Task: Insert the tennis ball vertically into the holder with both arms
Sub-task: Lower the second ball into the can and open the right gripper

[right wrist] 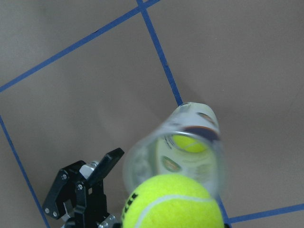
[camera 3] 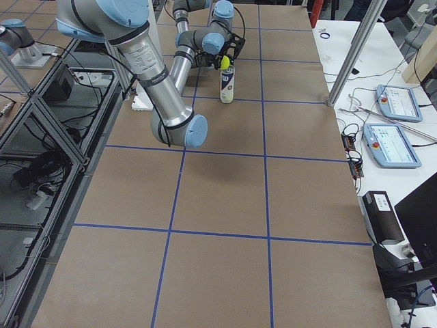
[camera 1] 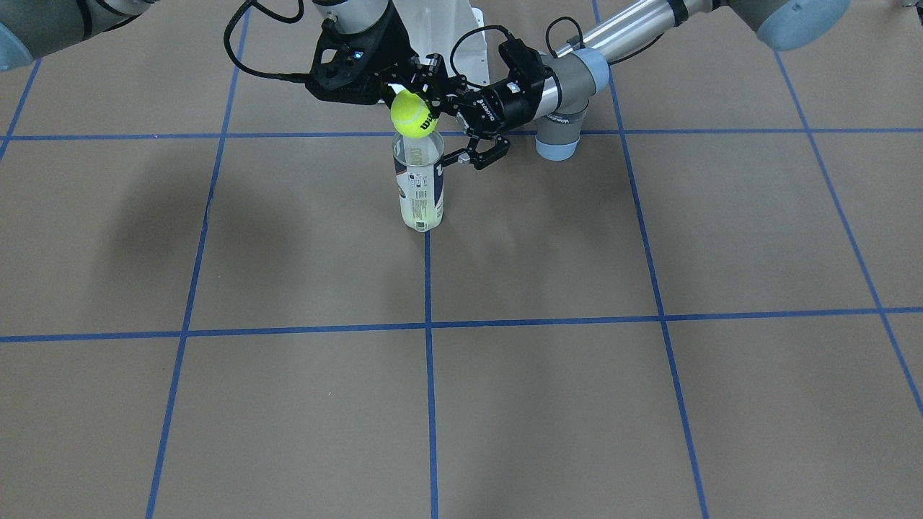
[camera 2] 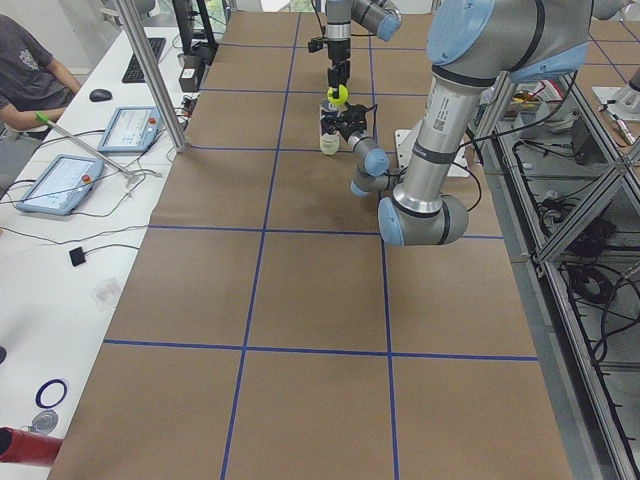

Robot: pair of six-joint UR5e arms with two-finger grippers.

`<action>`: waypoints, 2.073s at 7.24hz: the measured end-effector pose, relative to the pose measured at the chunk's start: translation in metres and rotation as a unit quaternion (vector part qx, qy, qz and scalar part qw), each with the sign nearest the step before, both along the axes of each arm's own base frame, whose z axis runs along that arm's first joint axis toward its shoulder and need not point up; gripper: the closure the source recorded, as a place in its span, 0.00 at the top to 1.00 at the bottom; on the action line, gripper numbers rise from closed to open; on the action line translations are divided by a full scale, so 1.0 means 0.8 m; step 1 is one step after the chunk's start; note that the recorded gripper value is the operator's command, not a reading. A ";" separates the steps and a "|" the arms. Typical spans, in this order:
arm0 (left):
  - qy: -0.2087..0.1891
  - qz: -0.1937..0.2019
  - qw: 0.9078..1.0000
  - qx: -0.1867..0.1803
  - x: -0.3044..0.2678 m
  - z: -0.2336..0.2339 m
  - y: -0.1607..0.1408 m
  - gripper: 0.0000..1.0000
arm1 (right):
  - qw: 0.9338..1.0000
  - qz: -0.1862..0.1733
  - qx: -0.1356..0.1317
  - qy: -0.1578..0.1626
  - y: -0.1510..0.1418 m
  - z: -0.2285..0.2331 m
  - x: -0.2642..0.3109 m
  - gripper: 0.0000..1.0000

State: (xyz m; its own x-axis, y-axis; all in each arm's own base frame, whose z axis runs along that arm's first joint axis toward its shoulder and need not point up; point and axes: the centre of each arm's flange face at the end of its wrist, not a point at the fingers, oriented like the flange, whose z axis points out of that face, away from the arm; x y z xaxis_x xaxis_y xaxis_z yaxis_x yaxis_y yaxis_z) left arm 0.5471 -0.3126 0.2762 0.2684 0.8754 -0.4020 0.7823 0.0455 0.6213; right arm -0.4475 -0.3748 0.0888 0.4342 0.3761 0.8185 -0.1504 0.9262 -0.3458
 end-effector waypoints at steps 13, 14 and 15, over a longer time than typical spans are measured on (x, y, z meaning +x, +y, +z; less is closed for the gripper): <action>0.004 -0.017 1.000 -0.016 -0.002 -0.002 -0.005 0.99 | 1.000 -0.004 0.028 0.014 -0.036 0.007 -0.007 1.00; 0.004 -0.017 1.000 -0.016 -0.002 -0.001 -0.005 0.99 | 1.000 -0.001 0.028 0.012 -0.042 0.005 0.001 1.00; 0.003 -0.017 1.000 -0.017 -0.001 -0.001 -0.005 0.99 | 1.000 0.000 0.026 0.009 -0.048 0.005 0.008 1.00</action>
State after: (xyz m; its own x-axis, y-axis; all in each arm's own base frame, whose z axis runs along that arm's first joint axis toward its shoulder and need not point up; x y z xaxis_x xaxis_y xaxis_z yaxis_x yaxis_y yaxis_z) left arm 0.5463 -0.3162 0.2756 0.2956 0.8518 -0.4325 0.7870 0.0395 0.6157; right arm -0.4413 -0.4132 0.0928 0.4497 0.3340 0.8284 -0.1566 0.9426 -0.2950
